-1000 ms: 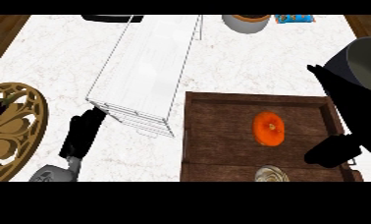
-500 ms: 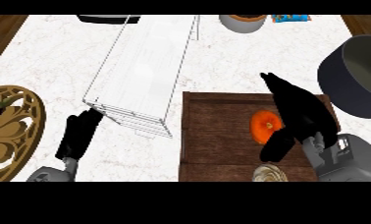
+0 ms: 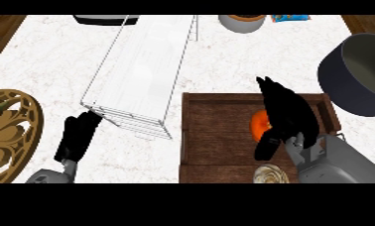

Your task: Pick the squash from the tray and place it in the tiered shelf

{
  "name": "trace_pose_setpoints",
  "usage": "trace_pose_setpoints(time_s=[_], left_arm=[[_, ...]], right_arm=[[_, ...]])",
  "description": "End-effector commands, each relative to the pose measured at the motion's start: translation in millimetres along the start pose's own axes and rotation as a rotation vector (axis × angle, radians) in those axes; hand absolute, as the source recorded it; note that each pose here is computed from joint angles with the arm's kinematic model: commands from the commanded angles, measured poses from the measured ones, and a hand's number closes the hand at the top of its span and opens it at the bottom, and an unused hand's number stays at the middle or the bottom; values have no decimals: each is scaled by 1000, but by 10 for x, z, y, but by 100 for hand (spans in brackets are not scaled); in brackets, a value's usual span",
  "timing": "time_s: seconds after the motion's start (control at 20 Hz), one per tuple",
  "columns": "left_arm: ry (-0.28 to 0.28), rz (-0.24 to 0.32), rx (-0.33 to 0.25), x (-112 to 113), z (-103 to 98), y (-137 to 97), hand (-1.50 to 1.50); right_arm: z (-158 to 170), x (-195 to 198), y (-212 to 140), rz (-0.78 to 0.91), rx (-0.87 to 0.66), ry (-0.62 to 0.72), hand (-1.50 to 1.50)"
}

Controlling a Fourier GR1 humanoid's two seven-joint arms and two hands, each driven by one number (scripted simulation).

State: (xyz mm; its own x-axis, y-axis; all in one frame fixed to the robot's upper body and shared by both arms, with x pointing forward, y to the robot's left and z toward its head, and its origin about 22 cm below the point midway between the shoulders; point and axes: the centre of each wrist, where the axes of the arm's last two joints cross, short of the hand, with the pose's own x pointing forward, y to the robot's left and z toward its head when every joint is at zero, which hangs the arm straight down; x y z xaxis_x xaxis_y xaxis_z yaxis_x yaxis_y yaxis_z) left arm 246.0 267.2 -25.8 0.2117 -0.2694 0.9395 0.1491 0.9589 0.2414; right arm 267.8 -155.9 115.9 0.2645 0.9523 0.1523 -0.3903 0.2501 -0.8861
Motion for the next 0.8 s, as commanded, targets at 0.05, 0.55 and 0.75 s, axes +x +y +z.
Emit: trace_pose_setpoints(time_s=[0.05, 0.55, 0.75], left_arm=[[15, 0, 28, -98, 118, -139, 0], [11, 0, 13, -89, -8, -152, 0], [-3, 6, 14, -189, 152, 82, 0]], right_arm=[[-21, 119, 157, 53, -12, 197, -150], [-140, 181, 195, 107, 19, 204, -150], [-201, -93, 187, 121, 15, 206, -150]])
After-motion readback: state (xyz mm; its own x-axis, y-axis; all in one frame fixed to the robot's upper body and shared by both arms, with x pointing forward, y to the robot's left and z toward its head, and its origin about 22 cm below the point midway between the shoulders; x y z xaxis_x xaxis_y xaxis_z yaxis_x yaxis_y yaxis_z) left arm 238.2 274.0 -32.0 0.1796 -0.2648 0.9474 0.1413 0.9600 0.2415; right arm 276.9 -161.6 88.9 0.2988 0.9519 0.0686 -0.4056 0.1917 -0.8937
